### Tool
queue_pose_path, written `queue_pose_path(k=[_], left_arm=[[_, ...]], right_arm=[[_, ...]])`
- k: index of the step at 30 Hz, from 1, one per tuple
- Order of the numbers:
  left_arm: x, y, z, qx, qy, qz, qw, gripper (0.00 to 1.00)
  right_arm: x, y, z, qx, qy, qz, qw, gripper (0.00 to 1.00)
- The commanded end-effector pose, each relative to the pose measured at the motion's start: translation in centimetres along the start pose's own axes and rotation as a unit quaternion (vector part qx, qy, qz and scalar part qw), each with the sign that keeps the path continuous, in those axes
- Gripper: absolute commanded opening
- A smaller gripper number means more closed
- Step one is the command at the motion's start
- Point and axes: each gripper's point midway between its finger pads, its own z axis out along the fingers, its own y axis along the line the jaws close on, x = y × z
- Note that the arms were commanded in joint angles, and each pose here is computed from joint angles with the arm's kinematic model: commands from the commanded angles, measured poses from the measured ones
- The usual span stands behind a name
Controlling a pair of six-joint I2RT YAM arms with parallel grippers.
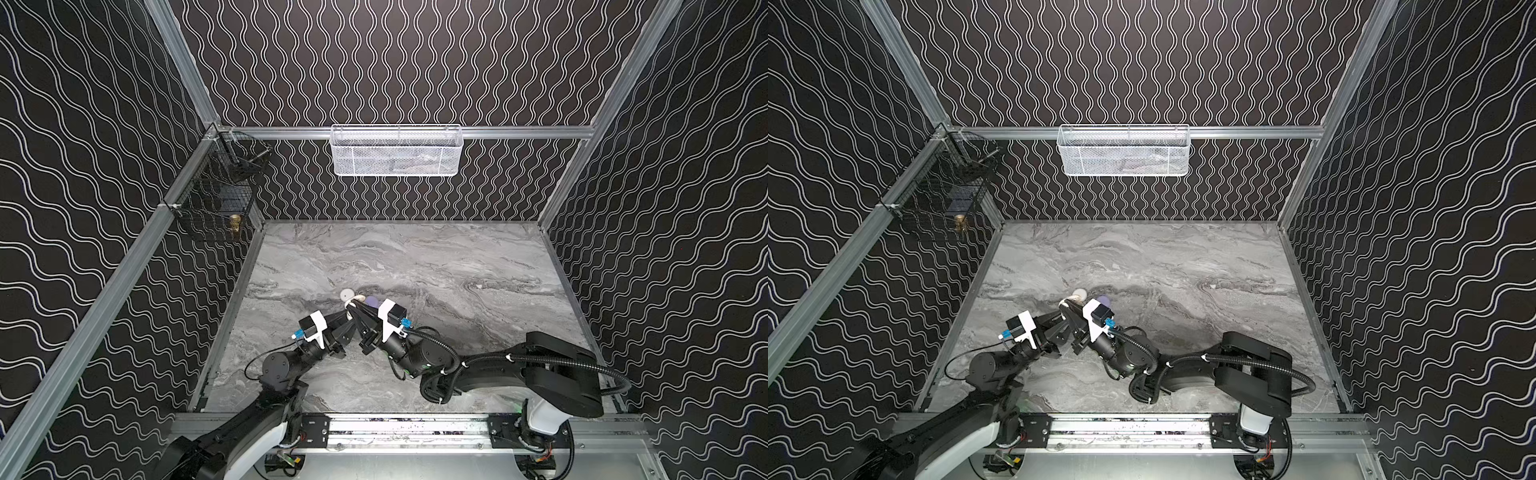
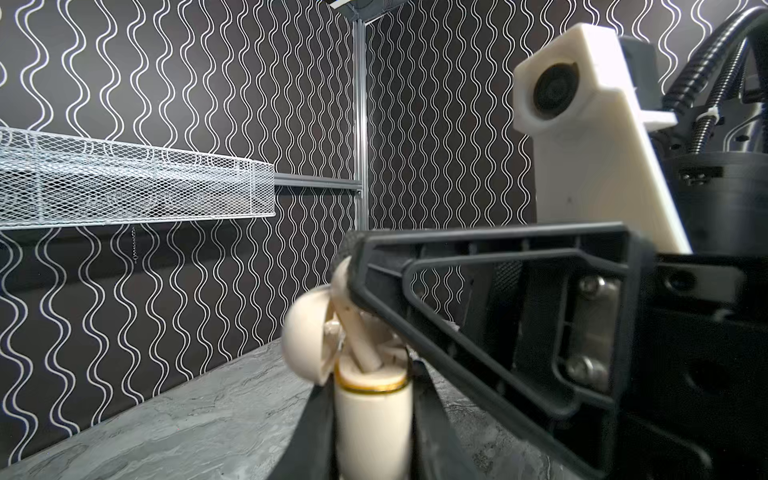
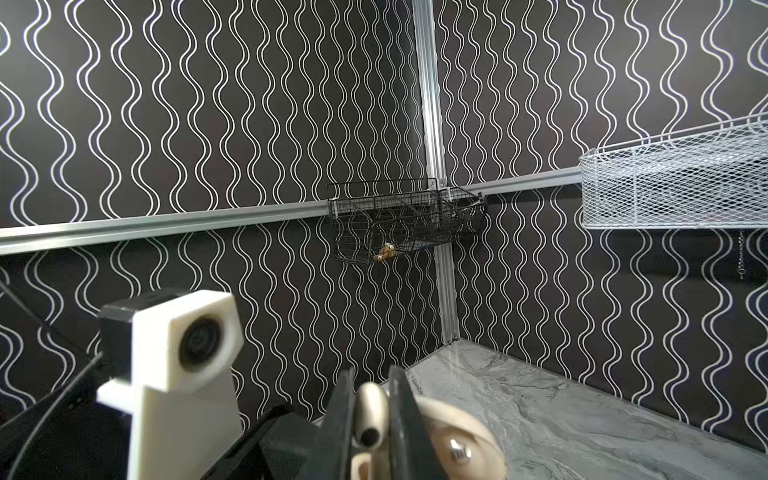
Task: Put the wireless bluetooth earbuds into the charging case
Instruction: 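Lower the earbud stem-first into the empty case slot with right gripper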
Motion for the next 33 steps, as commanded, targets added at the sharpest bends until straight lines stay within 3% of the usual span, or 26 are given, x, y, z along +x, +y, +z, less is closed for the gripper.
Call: queue_pose_path(k=[1,15,33], left_arm=[[-0.7,-0.3,-0.4,0.003,-0.018,0.008,1.000,0.00],[-0.7,-0.2,-0.4,0.000,-0.016,0.010,1.000,0.00],[-0.7,-0.5,-0.3,0.008,-0.014,0.012,1.000,0.00]], right_arm=[[-0.3,-0.1,-0.4,0.001,-0.013,0.000,1.000,0.01],[0.5,0.6,-1.9,-0.015,0.004,0.041,0.999,0.10],[-0.1,0.8,-1.6,-0.011,0.007,0.051,0.999,0.03]])
